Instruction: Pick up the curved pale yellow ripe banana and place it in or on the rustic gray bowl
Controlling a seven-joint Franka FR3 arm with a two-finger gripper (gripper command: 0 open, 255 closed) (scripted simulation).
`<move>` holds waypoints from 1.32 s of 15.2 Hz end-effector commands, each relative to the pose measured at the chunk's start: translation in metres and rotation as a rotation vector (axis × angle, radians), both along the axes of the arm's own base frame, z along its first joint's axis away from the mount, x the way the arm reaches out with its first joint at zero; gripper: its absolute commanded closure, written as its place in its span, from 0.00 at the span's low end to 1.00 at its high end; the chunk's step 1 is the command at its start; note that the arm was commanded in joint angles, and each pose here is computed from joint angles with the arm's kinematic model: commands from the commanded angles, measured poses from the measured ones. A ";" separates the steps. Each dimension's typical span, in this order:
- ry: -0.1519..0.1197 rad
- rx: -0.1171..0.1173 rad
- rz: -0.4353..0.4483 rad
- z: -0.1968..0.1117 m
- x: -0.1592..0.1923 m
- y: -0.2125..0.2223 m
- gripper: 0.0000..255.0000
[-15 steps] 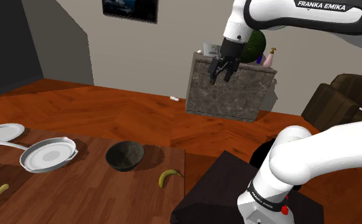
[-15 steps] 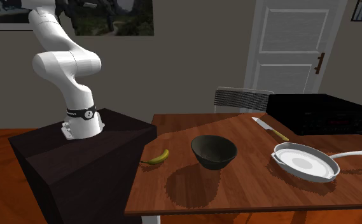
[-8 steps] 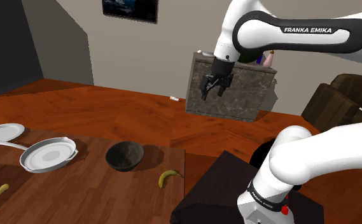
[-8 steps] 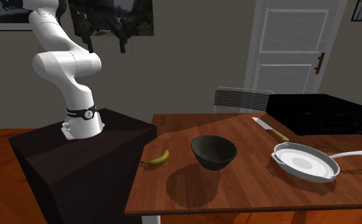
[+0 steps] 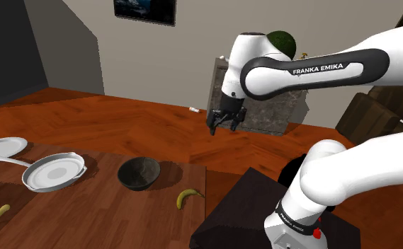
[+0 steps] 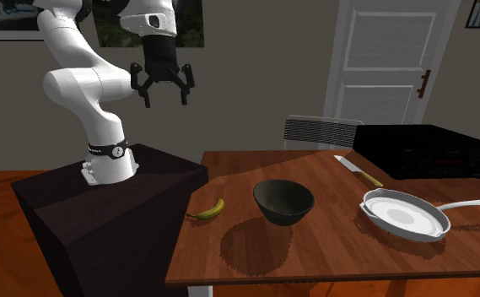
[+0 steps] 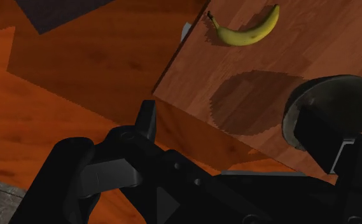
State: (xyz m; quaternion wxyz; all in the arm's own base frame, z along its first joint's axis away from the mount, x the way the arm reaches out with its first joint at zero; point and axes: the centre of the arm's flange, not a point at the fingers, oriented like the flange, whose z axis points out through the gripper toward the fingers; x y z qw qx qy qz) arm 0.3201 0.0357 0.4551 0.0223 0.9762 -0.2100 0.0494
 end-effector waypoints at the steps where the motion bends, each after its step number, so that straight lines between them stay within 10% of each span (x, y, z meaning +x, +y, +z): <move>1: 0.000 0.001 -0.036 -0.026 0.002 0.010 0.00; 20: 0.014 0.004 -0.342 -0.252 0.048 0.114 0.00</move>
